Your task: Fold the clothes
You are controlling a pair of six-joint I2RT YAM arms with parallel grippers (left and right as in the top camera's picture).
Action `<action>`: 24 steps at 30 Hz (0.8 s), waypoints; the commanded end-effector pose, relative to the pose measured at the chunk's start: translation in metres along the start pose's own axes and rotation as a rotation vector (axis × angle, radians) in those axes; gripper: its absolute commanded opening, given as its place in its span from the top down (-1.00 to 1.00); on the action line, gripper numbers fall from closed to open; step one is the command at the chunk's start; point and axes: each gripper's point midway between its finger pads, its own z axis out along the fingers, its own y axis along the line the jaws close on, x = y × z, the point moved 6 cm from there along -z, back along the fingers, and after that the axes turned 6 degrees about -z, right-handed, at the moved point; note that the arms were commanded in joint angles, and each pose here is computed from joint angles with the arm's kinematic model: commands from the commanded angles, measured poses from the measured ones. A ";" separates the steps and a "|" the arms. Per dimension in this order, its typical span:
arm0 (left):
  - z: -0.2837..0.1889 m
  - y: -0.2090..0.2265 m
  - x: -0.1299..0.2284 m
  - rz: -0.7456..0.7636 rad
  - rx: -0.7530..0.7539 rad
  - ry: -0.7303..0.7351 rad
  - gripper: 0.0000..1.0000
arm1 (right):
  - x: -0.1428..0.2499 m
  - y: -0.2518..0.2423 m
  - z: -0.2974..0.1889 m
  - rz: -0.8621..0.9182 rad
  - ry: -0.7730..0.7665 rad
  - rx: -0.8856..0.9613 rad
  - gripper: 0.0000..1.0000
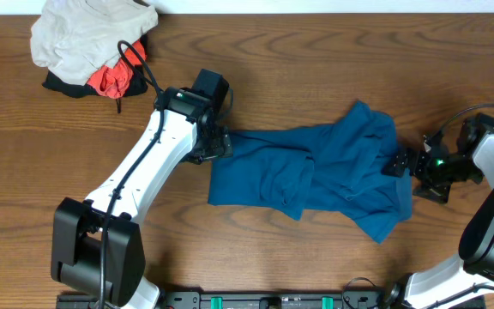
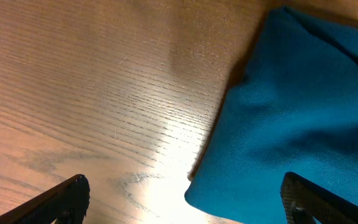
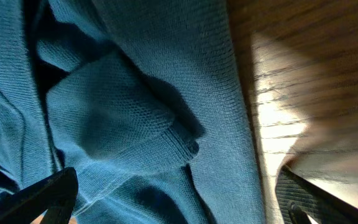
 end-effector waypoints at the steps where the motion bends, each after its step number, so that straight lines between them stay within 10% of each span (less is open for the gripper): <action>1: 0.000 0.003 -0.001 0.010 -0.016 -0.006 -0.96 | 0.005 0.001 0.004 -0.017 -0.010 -0.033 -0.98; 19: 0.000 0.004 0.000 0.011 -0.021 -0.001 -0.96 | 0.039 -0.002 0.046 -0.010 0.005 -0.137 -0.99; 24: 0.000 0.004 0.000 0.011 -0.020 -0.001 -0.96 | 0.049 -0.005 0.055 0.015 0.014 -0.138 -0.71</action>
